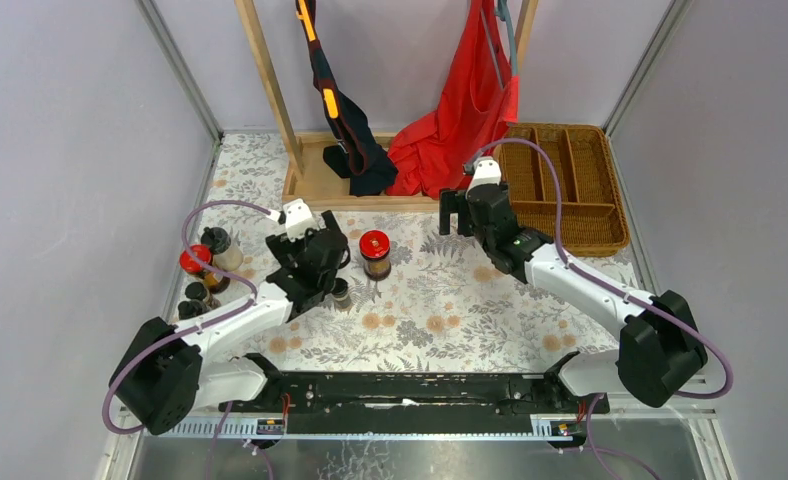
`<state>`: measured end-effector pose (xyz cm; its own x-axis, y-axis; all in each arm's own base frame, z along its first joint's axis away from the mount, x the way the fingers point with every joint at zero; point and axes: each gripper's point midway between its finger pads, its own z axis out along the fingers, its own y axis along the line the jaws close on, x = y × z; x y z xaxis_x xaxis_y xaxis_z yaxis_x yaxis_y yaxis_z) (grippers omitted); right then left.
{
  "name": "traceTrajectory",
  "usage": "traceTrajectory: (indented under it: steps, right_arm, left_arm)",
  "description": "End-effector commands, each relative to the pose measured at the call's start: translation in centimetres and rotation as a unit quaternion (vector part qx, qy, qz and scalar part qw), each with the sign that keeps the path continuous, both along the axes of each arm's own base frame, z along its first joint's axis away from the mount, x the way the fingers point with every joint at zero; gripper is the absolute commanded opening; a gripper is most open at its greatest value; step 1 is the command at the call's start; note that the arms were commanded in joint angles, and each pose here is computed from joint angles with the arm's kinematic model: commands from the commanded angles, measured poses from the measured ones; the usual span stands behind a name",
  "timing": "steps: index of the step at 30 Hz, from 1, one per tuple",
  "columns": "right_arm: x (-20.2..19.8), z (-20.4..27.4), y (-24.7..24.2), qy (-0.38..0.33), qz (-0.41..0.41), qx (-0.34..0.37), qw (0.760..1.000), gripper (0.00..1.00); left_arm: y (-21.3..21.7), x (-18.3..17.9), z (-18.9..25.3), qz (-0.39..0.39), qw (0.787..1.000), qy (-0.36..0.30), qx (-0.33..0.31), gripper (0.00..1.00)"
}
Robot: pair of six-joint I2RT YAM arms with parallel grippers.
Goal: Organize the condiment bottles
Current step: Pick up the bottle from the center of the board.
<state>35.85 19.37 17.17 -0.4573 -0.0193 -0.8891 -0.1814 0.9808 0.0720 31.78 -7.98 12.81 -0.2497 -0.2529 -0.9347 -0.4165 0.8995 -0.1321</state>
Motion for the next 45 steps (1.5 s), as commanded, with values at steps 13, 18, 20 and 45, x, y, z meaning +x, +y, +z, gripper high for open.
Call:
traceTrajectory:
  steps: [13,18,20,45]
  right_arm:
    - [-0.4,3.0,4.5,-0.023,0.088,0.086,0.992,0.99]
    - [-0.9,2.9,5.5,-0.015,0.124,0.064,0.990,0.97]
    - [-1.2,2.9,5.7,-0.012,0.130,0.061,0.990,0.98]
    - [-3.4,0.4,5.1,0.033,0.116,0.078,0.990,0.98]
  left_arm:
    - [0.1,0.3,2.6,0.010,0.998,-0.052,-0.027,1.00]
    - [-0.3,0.5,2.3,0.004,0.999,-0.045,-0.024,1.00]
    - [-0.4,0.7,1.9,0.005,0.999,-0.038,-0.020,1.00]
    - [-6.5,8.8,16.5,-0.042,0.995,0.018,0.088,1.00]
